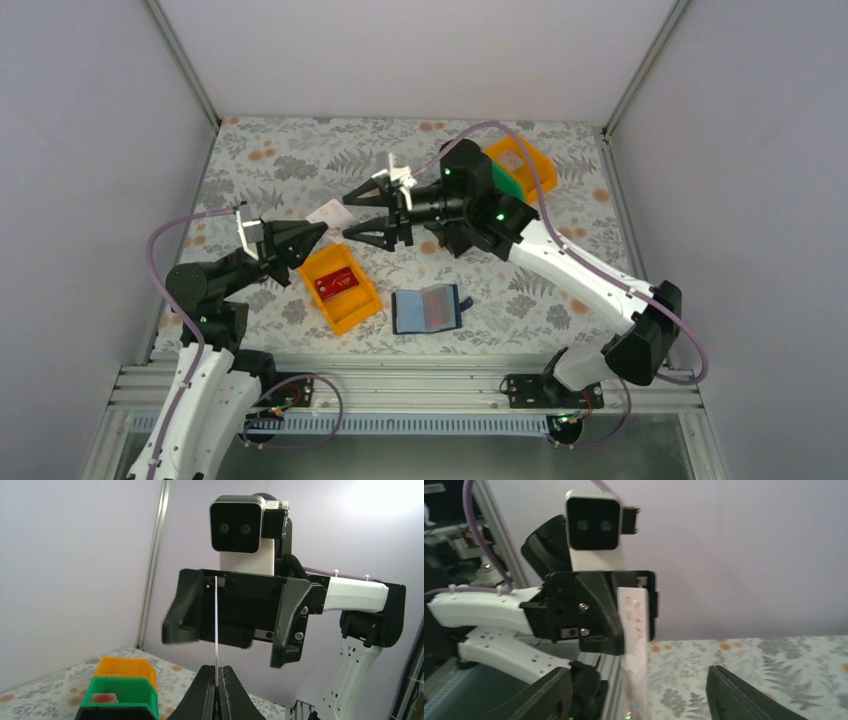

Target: Take the credit cards out of the card holder

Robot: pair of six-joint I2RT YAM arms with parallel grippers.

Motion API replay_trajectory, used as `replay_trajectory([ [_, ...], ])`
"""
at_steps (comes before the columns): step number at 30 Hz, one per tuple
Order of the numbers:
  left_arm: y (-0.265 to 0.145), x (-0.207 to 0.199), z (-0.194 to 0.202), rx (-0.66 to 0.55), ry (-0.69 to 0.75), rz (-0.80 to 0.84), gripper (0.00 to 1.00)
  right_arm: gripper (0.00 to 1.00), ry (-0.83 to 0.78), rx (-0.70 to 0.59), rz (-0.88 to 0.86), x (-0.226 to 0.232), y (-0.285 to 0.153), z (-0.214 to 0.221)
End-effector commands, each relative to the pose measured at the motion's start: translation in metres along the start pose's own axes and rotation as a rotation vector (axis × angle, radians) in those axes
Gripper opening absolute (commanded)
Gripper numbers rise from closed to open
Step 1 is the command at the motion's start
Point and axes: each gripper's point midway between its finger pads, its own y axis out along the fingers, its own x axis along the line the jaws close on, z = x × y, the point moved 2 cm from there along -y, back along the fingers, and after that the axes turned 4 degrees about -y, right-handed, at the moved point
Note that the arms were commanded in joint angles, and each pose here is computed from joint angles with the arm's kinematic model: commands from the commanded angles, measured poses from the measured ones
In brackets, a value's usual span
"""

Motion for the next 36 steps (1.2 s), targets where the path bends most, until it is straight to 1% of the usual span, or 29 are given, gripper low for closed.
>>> replay_trajectory([
  [1,-0.002,-0.01,-0.006,-0.019,0.057,0.03,0.02,0.57,-0.064,0.05,-0.132,0.024,0.014,0.004],
  [2,-0.002,-0.01,-0.005,-0.018,0.056,0.029,0.02,0.47,-0.06,0.056,-0.141,0.025,0.014,0.006],
  [5,-0.003,-0.01,-0.004,-0.018,0.058,0.027,0.02,0.15,-0.057,0.074,-0.147,0.026,0.014,0.011],
  [6,-0.003,-0.01,-0.003,-0.017,0.057,0.024,0.02,0.06,-0.056,0.081,-0.139,0.026,0.013,0.013],
  [7,-0.004,-0.009,-0.002,-0.018,0.059,0.022,0.02,0.04,-0.059,0.085,-0.133,0.026,0.012,0.014],
  [10,-0.004,-0.007,0.001,-0.013,0.059,0.018,0.02,0.04,-0.07,0.098,-0.102,0.025,0.009,0.014],
  [14,-0.006,-0.001,0.01,0.006,0.061,-0.012,0.03,0.04,-0.075,0.149,-0.04,0.02,0.004,0.017],
  [15,-0.006,0.002,0.014,0.019,0.075,-0.023,0.1,0.04,-0.074,0.166,-0.026,0.019,0.002,0.019],
  [16,-0.007,0.005,0.017,0.03,0.08,-0.04,0.24,0.04,-0.07,0.19,-0.014,0.017,0.001,0.022],
  [17,-0.007,0.009,0.02,0.044,0.088,-0.057,0.41,0.04,-0.063,0.219,0.006,0.015,-0.001,0.026],
  [18,-0.008,0.01,0.023,0.06,0.116,-0.065,0.52,0.04,-0.056,0.252,0.026,0.013,-0.003,0.031],
  [19,-0.008,0.009,0.025,0.084,0.16,-0.06,0.58,0.04,-0.042,0.291,0.051,0.01,-0.005,0.038],
  [21,-0.007,-0.004,0.022,0.138,0.341,-0.007,0.65,0.04,-0.009,0.371,0.093,0.006,-0.009,0.052],
  [23,-0.008,-0.011,0.02,0.187,0.503,0.011,0.66,0.04,0.013,0.439,0.118,0.007,-0.011,0.061],
  [25,-0.011,-0.015,0.028,0.264,0.597,0.042,0.66,0.04,-0.008,0.512,0.135,0.016,-0.005,0.064],
  [27,-0.014,-0.015,0.037,0.33,0.646,0.068,0.66,0.04,-0.048,0.577,0.167,0.021,0.0,0.067],
  [31,-0.016,-0.02,0.053,0.408,0.571,0.122,0.61,0.04,-0.089,0.674,0.203,0.023,0.007,0.078],
  [33,-0.015,-0.019,0.057,0.42,0.533,0.134,0.55,0.04,-0.106,0.681,0.18,0.029,0.013,0.077],
  [36,-0.013,-0.013,0.055,0.426,0.53,0.097,0.45,0.04,-0.137,0.664,0.158,0.039,0.016,0.07],
])
